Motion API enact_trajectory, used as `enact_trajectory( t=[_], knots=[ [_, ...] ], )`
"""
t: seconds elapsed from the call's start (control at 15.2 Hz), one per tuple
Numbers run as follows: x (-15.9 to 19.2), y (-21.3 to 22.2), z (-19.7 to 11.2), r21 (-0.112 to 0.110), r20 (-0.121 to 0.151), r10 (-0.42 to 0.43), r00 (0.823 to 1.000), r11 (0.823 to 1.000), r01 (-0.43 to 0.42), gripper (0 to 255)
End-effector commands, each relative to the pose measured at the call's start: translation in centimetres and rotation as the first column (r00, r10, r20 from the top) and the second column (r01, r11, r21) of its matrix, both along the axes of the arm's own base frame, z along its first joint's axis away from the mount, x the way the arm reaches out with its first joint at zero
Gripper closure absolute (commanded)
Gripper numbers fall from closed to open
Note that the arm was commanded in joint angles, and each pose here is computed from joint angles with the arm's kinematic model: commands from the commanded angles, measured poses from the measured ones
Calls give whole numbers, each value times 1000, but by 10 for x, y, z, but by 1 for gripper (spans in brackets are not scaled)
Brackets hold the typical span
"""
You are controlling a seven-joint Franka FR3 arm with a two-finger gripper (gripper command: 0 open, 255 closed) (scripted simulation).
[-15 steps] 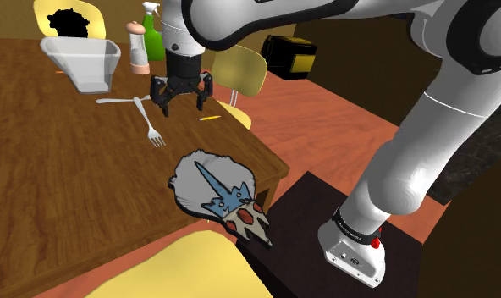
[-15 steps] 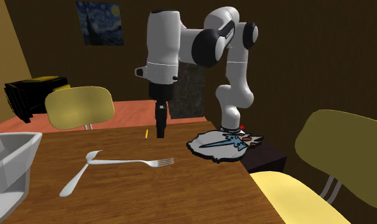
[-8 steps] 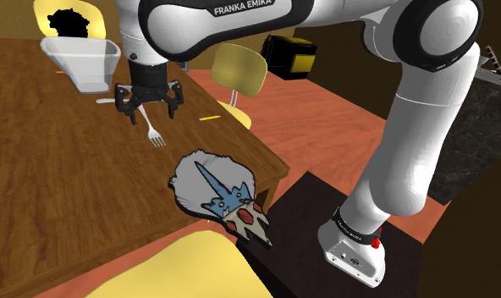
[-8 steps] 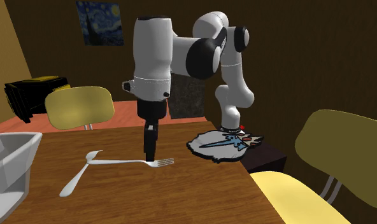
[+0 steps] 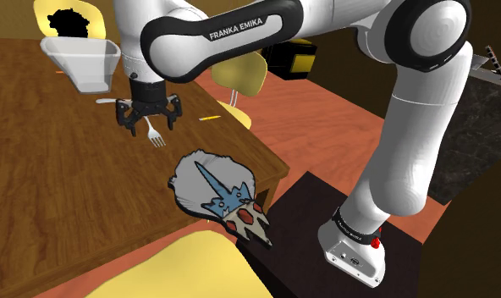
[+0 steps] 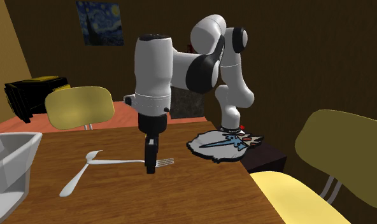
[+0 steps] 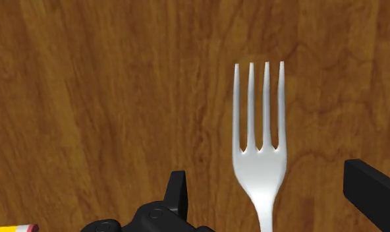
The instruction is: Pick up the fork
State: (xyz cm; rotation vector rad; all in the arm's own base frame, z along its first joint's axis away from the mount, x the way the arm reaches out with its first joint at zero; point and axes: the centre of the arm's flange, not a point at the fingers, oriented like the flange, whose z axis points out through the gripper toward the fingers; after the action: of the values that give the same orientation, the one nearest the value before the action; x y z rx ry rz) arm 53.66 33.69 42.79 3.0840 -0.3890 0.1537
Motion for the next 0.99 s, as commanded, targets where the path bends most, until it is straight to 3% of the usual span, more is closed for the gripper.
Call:
enact_trajectory(
  t=[0.0,0.59,0.92],
  knots=[
    [0,-1,-2,0,0,0,1000,1000,0,255],
    [0,0,-2,0,0,0,1000,1000,0,255],
    [0,0,24,0,0,0,1000,1000,0,255]
  ],
)
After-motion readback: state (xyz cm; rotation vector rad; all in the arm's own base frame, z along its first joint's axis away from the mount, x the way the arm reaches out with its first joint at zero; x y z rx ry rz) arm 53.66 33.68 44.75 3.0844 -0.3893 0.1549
